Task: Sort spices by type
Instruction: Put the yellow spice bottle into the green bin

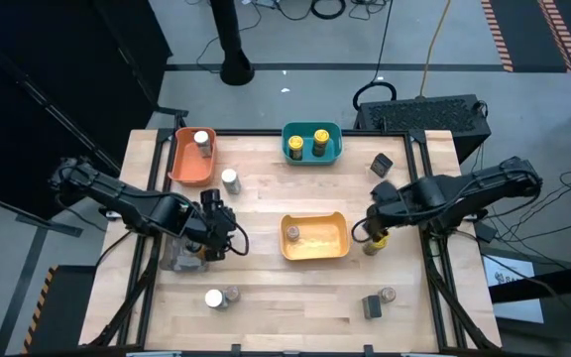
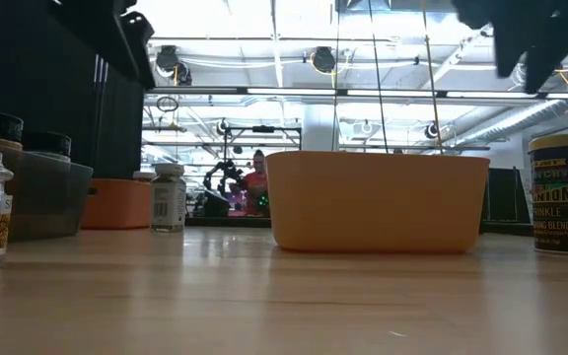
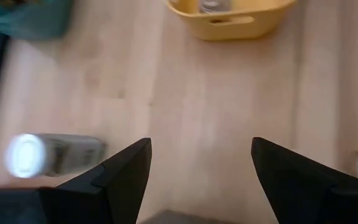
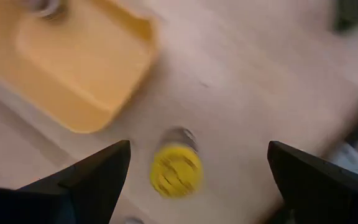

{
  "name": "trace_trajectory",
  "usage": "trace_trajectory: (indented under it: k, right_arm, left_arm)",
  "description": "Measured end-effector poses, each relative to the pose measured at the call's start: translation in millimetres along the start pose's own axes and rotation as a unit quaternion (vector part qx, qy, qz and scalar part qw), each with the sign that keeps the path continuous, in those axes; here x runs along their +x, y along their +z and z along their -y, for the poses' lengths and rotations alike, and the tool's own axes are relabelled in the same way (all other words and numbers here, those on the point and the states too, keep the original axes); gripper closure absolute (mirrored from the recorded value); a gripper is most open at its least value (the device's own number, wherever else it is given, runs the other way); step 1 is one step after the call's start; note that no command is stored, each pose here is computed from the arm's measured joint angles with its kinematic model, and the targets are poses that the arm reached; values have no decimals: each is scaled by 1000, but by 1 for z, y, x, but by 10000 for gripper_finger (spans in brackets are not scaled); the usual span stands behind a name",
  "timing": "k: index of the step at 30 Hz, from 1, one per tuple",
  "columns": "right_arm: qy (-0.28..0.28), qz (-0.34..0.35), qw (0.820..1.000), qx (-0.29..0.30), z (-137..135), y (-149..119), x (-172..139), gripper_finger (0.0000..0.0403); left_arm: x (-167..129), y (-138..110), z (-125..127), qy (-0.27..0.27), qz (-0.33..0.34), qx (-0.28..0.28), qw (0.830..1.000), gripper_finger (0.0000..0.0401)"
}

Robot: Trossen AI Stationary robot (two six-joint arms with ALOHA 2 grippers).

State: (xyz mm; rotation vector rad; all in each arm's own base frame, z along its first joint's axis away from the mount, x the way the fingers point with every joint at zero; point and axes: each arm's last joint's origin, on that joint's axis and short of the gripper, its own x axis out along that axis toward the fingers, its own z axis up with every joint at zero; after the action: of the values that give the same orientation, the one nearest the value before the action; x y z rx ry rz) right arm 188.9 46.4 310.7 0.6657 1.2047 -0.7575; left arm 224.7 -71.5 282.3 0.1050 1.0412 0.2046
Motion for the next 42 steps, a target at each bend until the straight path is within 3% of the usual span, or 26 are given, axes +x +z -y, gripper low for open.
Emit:
trace_trajectory:
  k: [3, 5, 8, 12, 19, 42]
  right_arm:
    - [-42, -35, 998, 43, 10, 1, -16, 39]
    - [-28, -53, 997, 42, 10, 1, -16, 39]
    - [-9, -84, 994, 66, 7, -1, -6, 39]
    - [-28, -137, 986, 89, 2, -6, 15, 39]
    - [3, -133, 986, 104, -14, -4, 32, 39]
    - [-47, -156, 979, 119, -20, 0, 55, 39]
  left_arm:
    - [0, 1, -2, 33, 12, 3, 999, 118]
    - [0, 1, -3, 50, 18, -2, 999, 118]
    - [0, 1, -4, 70, 26, -10, 997, 118]
    - [-1, 2, -6, 98, 37, -10, 994, 118]
    - [-2, 3, -10, 164, 58, -7, 985, 118]
    - [-2, 3, -10, 170, 57, 5, 984, 118]
